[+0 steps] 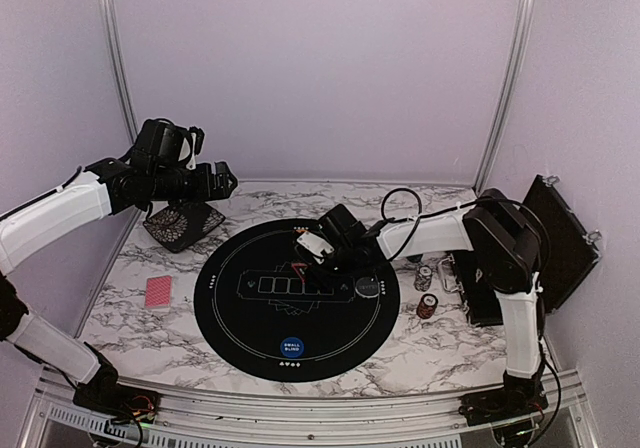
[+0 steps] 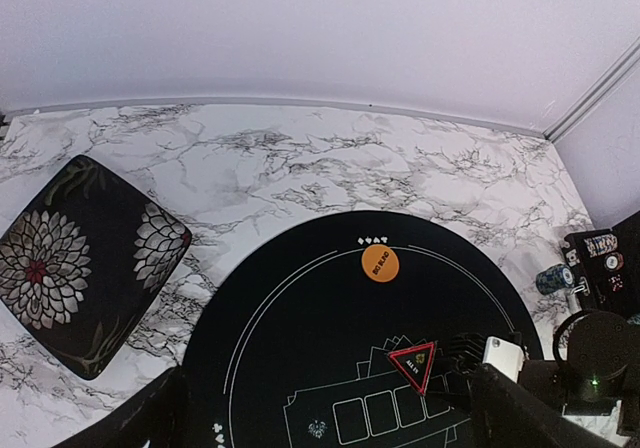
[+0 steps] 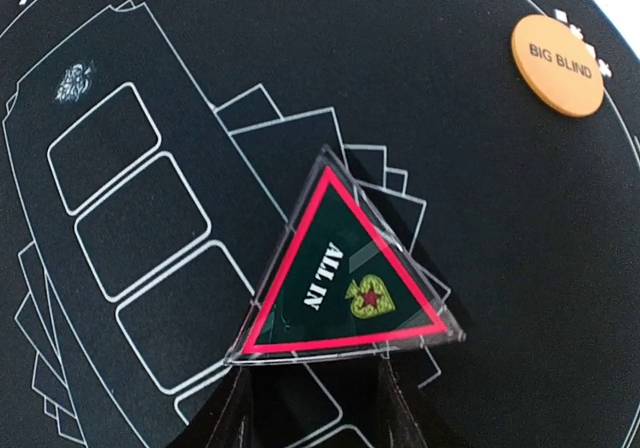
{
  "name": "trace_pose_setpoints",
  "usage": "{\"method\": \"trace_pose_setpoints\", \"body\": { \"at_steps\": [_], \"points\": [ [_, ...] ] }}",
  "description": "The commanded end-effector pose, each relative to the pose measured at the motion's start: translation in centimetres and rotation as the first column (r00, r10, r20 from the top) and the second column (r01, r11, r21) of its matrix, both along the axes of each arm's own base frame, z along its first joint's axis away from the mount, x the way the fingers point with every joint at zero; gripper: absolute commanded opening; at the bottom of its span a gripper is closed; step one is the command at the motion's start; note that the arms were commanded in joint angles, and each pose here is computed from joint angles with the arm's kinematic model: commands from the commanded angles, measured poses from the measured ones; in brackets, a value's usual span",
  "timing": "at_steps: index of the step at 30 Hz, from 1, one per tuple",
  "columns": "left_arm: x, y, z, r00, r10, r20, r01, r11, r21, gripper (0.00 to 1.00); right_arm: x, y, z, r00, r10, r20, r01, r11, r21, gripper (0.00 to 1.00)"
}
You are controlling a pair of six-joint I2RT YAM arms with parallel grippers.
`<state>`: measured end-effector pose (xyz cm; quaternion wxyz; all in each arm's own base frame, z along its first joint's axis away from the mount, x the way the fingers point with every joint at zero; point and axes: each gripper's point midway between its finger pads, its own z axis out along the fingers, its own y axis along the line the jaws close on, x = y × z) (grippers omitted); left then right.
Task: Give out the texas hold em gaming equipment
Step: Move the all-in button to the poker table mat.
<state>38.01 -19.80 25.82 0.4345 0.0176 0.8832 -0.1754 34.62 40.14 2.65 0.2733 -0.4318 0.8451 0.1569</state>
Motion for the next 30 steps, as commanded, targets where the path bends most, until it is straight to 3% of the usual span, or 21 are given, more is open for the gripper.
{"method": "trace_pose_setpoints", "body": {
  "at_steps": [1,20,30],
  "points": [
    [-0.3,0.6,1.0,1.0,0.007,0.016,-0.007,1.0,0.003,0.99,1.0,1.9,0.2,0.998,0.043,0.038,-0.044,0.998,0.034,0.4],
    [-0.3,0.8,0.9,1.0,0.01,0.019,-0.01,1.0,0.016,0.99,3.8,9.9,0.5,0.985,0.113,0.13,-0.119,0.992,0.043,0.39],
    [-0.4,1.1,0.6,1.0,0.018,0.017,-0.019,1.0,0.022,0.99,3.1,13.8,1.0,0.981,0.145,0.13,-0.157,0.983,0.092,0.4]
  ]
}}
